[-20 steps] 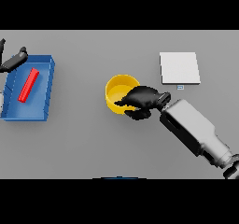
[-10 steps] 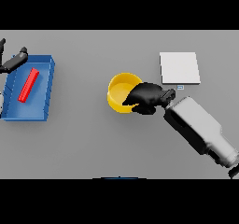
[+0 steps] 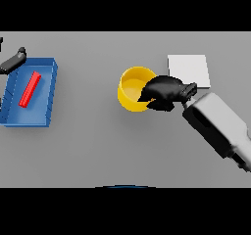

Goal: Pick up the red beaker and tilt it to pour out 1 green nut into yellow bowl. Pick up the yellow bowl and place it on the metallic measuring scale.

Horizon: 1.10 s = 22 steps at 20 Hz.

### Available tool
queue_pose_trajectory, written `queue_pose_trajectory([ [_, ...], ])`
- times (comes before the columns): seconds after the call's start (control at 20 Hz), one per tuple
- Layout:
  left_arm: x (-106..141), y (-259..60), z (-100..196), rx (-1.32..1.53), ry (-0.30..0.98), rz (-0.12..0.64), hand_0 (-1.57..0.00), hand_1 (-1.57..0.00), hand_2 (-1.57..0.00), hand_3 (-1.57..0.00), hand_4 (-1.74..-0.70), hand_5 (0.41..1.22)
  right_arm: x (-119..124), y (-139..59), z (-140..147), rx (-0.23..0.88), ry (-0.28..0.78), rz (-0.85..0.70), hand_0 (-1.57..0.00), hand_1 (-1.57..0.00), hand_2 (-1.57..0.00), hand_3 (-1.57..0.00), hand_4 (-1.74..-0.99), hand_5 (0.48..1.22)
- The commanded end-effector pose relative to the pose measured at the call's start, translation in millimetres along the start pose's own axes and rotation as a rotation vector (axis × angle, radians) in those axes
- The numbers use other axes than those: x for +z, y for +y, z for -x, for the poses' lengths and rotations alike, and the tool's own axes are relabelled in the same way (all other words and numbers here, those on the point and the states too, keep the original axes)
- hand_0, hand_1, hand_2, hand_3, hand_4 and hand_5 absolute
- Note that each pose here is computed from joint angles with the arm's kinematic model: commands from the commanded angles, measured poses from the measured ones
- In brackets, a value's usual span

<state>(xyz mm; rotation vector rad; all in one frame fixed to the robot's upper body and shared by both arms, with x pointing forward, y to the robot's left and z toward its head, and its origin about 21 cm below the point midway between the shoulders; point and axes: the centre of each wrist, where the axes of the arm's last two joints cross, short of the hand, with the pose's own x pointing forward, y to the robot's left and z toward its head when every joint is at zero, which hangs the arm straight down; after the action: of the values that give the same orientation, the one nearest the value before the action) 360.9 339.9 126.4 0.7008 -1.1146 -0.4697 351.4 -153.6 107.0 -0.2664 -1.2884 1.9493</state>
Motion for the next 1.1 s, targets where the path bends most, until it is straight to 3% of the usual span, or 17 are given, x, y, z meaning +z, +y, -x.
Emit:
queue_pose_trajectory([
  [0.0,0.3,-1.6,0.6,-0.003,-0.004,-0.001,0.00,0.00,0.00,0.00,-0.80,0.741,2.9,-4.6,3.0,-0.002,-0.003,0.009,-1.56,-1.55,-1.56,-1.32,-1.723,1.218],
  [0.1,0.5,3.1,0.1,-0.005,0.007,-0.010,0.00,0.00,0.00,0.00,-0.80,0.747,11.6,-8.8,13.2,-0.002,0.040,0.032,-1.57,-1.56,-1.56,-1.27,-1.723,1.219],
  [0.15,0.0,3.8,0.4,-0.007,0.011,-0.009,0.00,0.00,0.00,0.00,-0.79,0.748,12.5,-14.7,17.1,0.013,0.072,0.053,-1.47,-1.53,-1.57,-1.28,-1.723,1.220],
  [0.4,-0.2,3.7,3.4,0.013,0.009,0.008,0.00,0.00,0.00,0.00,-0.80,0.754,24.7,-27.8,44.0,0.021,0.172,0.101,-1.54,-1.56,-1.57,-1.41,-1.726,1.221],
  [0.55,-2.4,7.7,2.8,-0.003,0.017,-0.002,0.00,0.00,0.00,0.00,-0.80,0.755,28.4,-32.8,62.7,0.020,0.234,0.118,-1.55,-1.56,-1.57,-1.38,-1.725,1.221],
  [0.75,-2.4,6.5,3.0,0.006,0.019,-0.001,0.00,0.00,0.00,0.00,-0.80,0.753,32.2,-34.6,80.4,0.017,0.271,0.123,-1.56,-1.57,-1.57,-1.27,-1.723,1.221],
  [0.8,-1.3,8.4,2.8,0.018,0.025,-0.009,0.00,0.00,0.00,0.00,-0.81,0.752,33.6,-34.9,80.7,0.020,0.256,0.121,-1.57,-1.55,-1.57,-1.33,-1.725,1.221],
  [0.9,1.0,7.0,-1.6,0.026,0.025,-0.004,0.00,0.00,0.00,0.00,-0.82,0.759,33.0,-28.3,102.5,-0.014,0.367,0.129,-1.56,-1.50,-1.55,-1.42,-1.727,1.221],
  [1.05,3.7,6.5,1.1,0.032,0.030,-0.002,0.00,0.00,0.00,0.00,-0.83,0.767,35.4,-15.4,119.3,-0.048,0.423,0.127,-1.53,-1.42,-1.50,-1.49,-1.729,1.221],
])
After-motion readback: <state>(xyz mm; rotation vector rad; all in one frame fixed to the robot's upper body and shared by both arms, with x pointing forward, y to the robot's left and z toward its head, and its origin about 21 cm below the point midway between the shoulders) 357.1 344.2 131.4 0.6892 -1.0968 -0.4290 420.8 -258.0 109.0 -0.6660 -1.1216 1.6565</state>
